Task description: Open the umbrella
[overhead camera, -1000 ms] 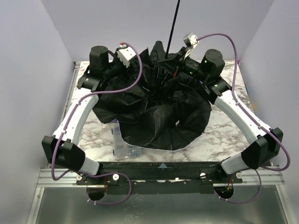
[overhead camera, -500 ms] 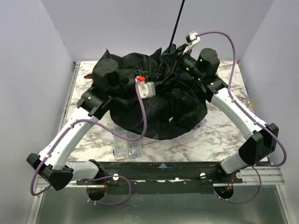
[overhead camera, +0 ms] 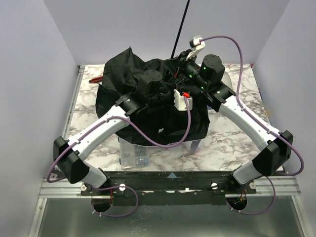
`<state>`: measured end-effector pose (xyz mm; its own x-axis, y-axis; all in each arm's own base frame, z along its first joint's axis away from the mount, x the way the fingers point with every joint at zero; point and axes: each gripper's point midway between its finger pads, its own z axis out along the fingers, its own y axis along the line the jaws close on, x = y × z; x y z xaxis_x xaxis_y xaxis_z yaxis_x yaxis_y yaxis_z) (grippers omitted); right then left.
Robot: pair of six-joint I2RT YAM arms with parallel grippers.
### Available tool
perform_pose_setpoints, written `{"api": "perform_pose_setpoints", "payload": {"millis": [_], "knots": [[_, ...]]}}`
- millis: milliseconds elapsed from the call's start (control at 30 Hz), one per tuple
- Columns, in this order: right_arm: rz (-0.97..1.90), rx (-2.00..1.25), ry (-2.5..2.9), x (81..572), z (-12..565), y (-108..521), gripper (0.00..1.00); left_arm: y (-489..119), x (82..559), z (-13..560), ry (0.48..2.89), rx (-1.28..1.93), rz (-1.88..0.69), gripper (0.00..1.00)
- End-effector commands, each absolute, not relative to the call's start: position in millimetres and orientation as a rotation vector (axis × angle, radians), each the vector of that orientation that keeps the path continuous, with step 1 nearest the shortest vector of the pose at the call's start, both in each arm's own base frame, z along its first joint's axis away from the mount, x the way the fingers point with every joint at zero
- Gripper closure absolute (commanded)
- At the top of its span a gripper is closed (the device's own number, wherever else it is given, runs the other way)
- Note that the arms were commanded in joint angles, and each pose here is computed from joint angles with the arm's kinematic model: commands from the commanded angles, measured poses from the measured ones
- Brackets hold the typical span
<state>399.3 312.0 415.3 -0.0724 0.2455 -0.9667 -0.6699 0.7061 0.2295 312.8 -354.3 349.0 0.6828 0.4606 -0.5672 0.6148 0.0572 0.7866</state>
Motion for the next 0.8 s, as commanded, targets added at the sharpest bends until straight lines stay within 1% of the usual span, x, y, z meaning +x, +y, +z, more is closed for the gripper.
{"api": "perform_pose_setpoints", "payload": {"millis": [0, 167, 333, 367, 533, 667, 767], "knots": [[0.782, -0.306, 1.360, 388.3, 458.3, 298.4, 1.00, -349.0, 339.9, 358.9, 0.911, 1.525, 0.028, 0.84], [0.793, -0.307, 1.364, 386.5, 457.4, 299.2, 1.00, -347.9, 346.2, 347.7, 0.935, 1.528, 0.055, 0.88], [0.772, -0.309, 1.374, 388.8, 451.8, 297.7, 1.00, -339.2, 312.7, 348.3, 0.911, 1.566, -0.160, 0.87], [0.768, -0.310, 1.374, 389.1, 451.3, 297.5, 1.00, -336.0, 312.2, 346.8, 0.924, 1.564, -0.168, 0.87], [0.770, -0.299, 1.385, 390.0, 445.9, 297.2, 1.00, -328.7, 336.4, 330.4, 0.982, 1.575, -0.041, 0.87], [0.783, -0.293, 1.385, 390.5, 445.8, 299.1, 1.00, -341.9, 354.1, 328.0, 1.022, 1.598, -0.009, 0.87], [0.781, -0.288, 1.380, 391.6, 448.3, 299.2, 1.00, -352.3, 354.4, 320.1, 0.991, 1.652, -0.017, 0.85]]}}
